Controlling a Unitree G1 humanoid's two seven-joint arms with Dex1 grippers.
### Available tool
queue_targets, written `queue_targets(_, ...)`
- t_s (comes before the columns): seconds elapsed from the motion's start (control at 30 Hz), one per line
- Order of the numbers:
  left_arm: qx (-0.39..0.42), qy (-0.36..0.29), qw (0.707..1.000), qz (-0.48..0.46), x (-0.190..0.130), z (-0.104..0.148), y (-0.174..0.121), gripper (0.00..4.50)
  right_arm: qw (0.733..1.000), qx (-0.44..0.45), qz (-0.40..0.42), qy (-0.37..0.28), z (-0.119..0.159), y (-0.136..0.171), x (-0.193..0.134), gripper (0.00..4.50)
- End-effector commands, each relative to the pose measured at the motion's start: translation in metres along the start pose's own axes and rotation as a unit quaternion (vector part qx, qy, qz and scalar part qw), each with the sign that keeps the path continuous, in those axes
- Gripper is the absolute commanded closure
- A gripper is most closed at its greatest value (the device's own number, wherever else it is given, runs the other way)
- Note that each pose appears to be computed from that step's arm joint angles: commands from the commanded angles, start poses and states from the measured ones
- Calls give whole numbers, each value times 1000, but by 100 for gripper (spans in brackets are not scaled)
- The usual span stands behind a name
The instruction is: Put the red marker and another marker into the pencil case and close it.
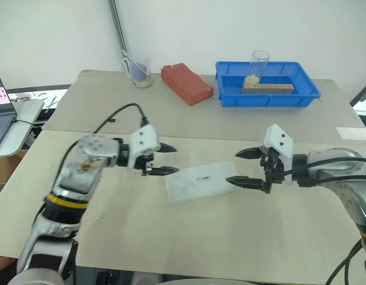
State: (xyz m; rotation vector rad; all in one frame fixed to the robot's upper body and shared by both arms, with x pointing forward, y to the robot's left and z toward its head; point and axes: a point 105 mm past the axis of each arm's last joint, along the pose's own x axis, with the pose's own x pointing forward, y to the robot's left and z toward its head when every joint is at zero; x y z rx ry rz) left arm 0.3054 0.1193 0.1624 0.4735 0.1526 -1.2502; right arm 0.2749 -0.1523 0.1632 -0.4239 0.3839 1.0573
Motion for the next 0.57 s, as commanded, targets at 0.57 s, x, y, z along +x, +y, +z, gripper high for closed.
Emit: queue_targets(0.57, -20, -4, 979, 204, -72, 3, 35, 4, 995, 5, -94, -30, -7, -30, -11, 0)
